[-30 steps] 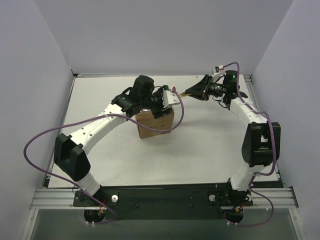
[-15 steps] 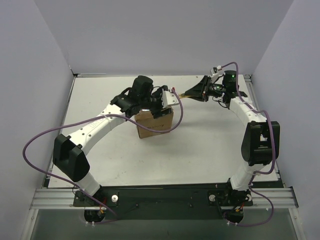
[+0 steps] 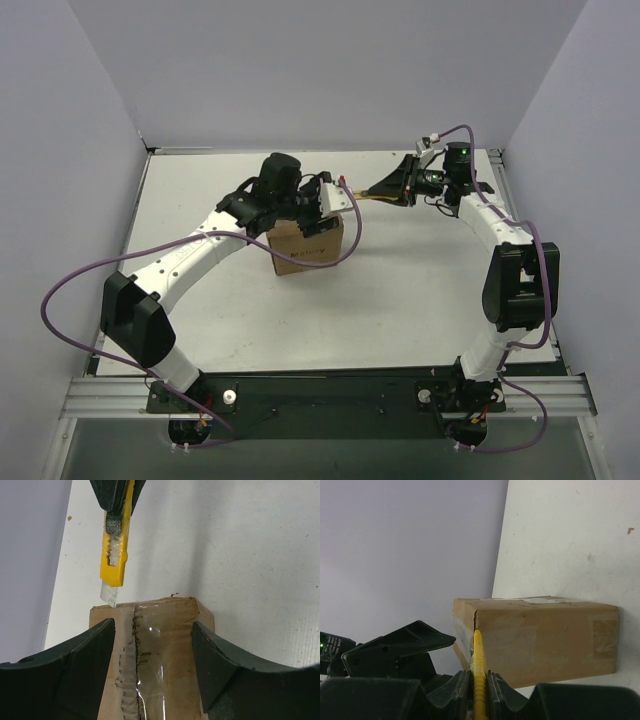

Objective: Unpack the express box

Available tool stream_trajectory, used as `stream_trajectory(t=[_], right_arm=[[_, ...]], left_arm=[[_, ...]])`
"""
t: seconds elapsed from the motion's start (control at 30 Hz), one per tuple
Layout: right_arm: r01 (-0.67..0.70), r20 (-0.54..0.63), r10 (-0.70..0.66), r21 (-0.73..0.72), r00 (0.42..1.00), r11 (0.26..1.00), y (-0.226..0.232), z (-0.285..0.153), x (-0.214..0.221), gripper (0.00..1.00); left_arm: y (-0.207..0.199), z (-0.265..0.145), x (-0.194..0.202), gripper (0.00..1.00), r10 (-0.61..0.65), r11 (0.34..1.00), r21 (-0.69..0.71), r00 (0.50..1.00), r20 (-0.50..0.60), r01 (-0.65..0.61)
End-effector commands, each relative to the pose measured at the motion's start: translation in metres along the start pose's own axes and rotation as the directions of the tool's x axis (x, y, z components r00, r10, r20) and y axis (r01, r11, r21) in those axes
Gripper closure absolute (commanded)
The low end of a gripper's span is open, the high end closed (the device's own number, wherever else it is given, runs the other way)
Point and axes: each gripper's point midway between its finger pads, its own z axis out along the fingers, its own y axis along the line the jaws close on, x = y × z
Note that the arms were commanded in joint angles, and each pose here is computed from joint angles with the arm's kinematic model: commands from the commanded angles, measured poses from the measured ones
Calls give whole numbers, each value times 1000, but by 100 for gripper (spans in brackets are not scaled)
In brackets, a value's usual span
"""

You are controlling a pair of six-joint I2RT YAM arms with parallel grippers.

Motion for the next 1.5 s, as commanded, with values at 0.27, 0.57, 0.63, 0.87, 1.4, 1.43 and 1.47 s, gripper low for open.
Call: stream_trajectory(t=[0.27, 0.57, 0.63, 0.87, 1.4, 1.43, 1.47], right_arm=[[58, -74, -63, -63, 995, 996, 29, -7, 20, 100], [56, -103, -62, -59, 993, 997, 28, -8, 33, 100], [62, -107, -68, -59, 992, 996, 29, -8, 36, 100], [62, -121, -67, -50, 990, 997, 27, -12, 47, 100], [59, -168, -67, -48, 984, 997, 26, -17, 74, 100], [67, -166, -74, -49, 983, 997, 27, -19, 75, 100], [59, -171, -66, -46, 983, 997, 25, -19, 78, 100]], left_arm=[[12, -8, 28, 28, -8, 998, -62, 996, -84, 3], [10, -9, 32, 28, -11, 998, -63, 996, -89, 5], [10, -9, 33, 28, -14, 998, -65, 996, -89, 8], [8, -10, 36, 28, -16, 998, -64, 996, -89, 11], [7, -7, 37, 28, -17, 998, -58, 997, -81, 12], [7, -7, 37, 28, -16, 998, -58, 997, -79, 12], [8, -7, 37, 28, -13, 998, -58, 997, -79, 9]])
